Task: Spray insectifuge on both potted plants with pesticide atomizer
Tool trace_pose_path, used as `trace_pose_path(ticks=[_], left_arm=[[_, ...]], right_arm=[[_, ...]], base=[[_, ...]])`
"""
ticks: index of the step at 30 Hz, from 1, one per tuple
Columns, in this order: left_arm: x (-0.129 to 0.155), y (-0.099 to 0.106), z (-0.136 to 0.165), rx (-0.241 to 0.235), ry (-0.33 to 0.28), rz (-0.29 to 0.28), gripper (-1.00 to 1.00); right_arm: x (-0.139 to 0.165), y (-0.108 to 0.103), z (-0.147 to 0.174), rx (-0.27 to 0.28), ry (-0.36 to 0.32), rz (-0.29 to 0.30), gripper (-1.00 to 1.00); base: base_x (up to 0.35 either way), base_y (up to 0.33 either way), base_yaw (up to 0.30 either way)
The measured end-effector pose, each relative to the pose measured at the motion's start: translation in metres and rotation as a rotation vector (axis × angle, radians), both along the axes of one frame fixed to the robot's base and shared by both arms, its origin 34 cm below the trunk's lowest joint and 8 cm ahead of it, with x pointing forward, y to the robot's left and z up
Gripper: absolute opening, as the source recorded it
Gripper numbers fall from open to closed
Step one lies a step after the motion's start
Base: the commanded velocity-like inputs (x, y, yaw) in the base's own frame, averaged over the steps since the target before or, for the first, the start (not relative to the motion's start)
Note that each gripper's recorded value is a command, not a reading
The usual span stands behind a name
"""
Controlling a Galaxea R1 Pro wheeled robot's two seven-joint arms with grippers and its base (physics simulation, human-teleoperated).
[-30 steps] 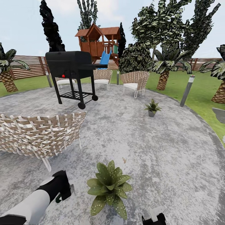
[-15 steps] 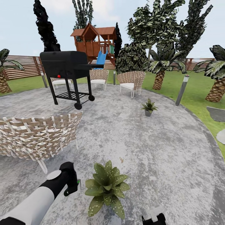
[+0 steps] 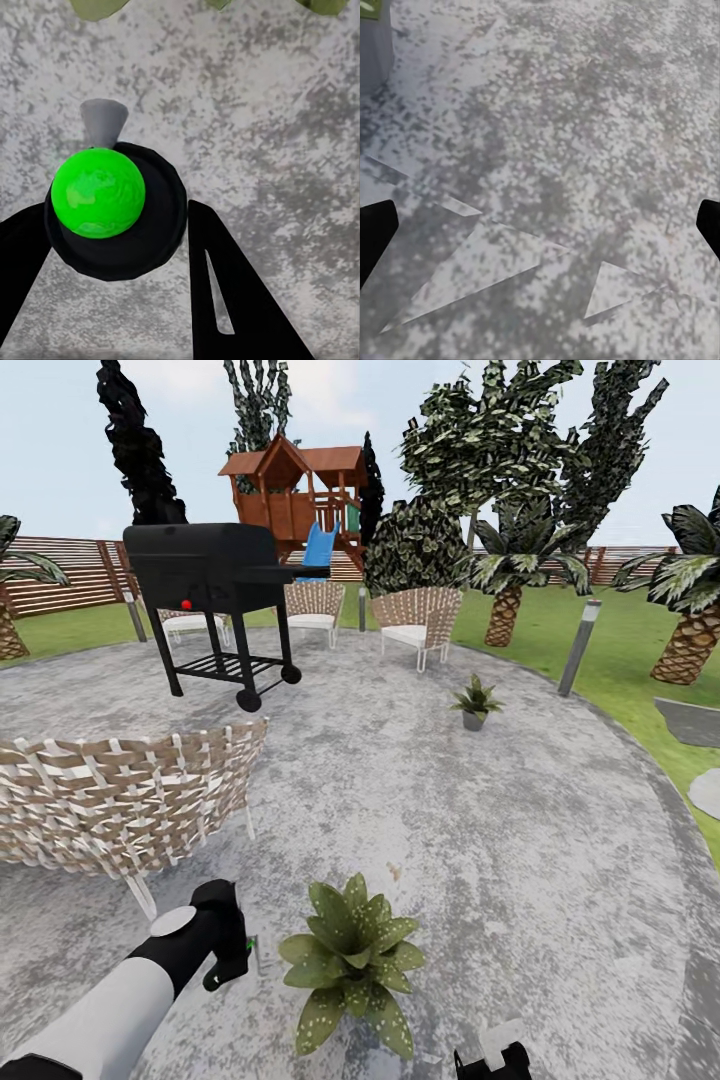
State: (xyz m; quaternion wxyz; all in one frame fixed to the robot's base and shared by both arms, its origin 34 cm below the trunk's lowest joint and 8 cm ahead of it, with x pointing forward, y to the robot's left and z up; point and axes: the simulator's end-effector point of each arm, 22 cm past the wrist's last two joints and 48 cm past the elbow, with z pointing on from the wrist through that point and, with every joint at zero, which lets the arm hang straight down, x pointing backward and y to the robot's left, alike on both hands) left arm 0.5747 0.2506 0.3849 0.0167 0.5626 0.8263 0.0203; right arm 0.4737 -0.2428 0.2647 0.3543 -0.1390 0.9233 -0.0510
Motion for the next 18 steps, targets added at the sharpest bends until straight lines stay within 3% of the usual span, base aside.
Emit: trace_pose_path(ticks=[3, 6, 10, 15, 18], left_arm=[[0.007, -0.002, 0.004, 0.004, -0.016, 0.013, -1.00], [0.024, -0.004, 0.007, 0.023, -0.088, 0.032, -1.00], [0.025, -0.026, 0.006, -0.001, -0.102, 0.018, -1.00], [0.015, -0.024, 0.000, 0.000, -0.072, 0.008, -1.00], [-0.009, -0.017, -0.008, -0.032, 0.033, -0.034, -1.00]], right_arm=[[0.000, 0.000, 0.000, 0.000, 0.000, 0.000, 1.00], [0.000, 0.000, 0.000, 0.000, 0.000, 0.000, 1.00], [0.000, 0.000, 0.000, 0.000, 0.000, 0.000, 1.00], [0.000, 0.000, 0.000, 0.000, 0.000, 0.000, 1.00], [0.000, 0.000, 0.000, 0.000, 0.000, 0.000, 1.00]], base=[[0.001, 0.001, 0.000], [0.000, 0.000, 0.000], [0.000, 0.000, 0.000], [0.000, 0.000, 0.000], [0.000, 0.000, 0.000]])
